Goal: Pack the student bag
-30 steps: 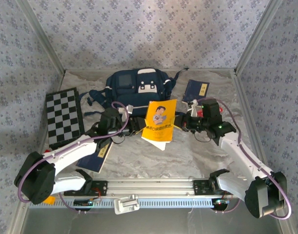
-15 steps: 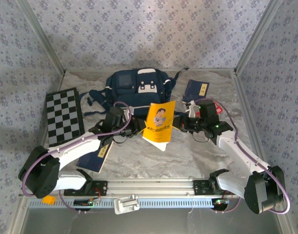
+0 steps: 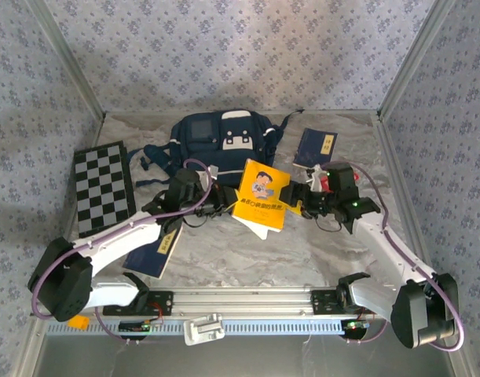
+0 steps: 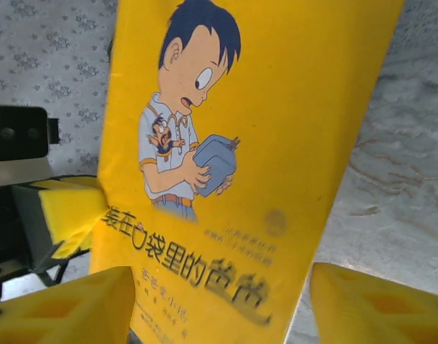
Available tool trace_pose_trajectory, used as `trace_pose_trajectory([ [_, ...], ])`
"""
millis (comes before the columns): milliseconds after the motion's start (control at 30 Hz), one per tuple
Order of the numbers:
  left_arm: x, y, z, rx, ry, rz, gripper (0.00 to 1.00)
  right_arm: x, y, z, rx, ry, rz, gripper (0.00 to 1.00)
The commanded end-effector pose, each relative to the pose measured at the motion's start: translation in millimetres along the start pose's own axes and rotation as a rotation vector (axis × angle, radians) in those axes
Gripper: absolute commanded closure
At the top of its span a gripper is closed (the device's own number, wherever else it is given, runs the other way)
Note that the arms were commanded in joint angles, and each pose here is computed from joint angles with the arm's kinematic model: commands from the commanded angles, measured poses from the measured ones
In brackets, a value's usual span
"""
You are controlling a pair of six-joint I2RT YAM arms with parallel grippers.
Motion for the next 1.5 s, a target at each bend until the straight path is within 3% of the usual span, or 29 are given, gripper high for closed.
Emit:
trace_pose_trajectory([
  [0,-51.6,12.5,-13.6,-0.056,-0.168,0.064,1.00,-6.2,-6.9,-7.8,0.008,0.002,0.074,0.16],
  [133,-69.4,18.0,-15.5,-0.073,-0.231,0.050,1.00,1.6,-3.1,-8.0,-0.007,0.067,0.099,0.00],
  [433,-107.9,20.4,-20.9,-0.111,-0.357,0.032,1.00,21.3,12.3,2.0,-0.052,0.203,0.120,0.00],
  [800,-111.6,21.9,-25.9,-0.185,-0.406,-0.026,1.00,54.9,22.0,6.9,-0.083,0.334,0.082,0.00],
  [1233,-74.2,22.6,-39.4,-0.255,-0.238,0.024,1.00,79.6,23.0,-23.6,-0.123,0.377,0.027,0.00],
  [1333,-71.4,21.0,-40.6,-0.249,-0.244,0.026,1.00,83.5,24.3,-26.0,-0.129,0.385,0.019,0.03],
  [1467,-68.1,18.7,-39.1,-0.235,-0.235,0.032,1.00,89.4,26.7,-24.6,-0.134,0.391,0.004,0.18],
])
Point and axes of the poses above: each hand's point on the last joint's axis, 136 mm out from that joint toward the fingers, its own z axis out along the fingers, its own x axis along the line the jaws close on, y = z × x, the point moved 5 cm from there along -z, back along the fingers, and after that the axes turned 7 degrees about -z, right-handed, at the moved point
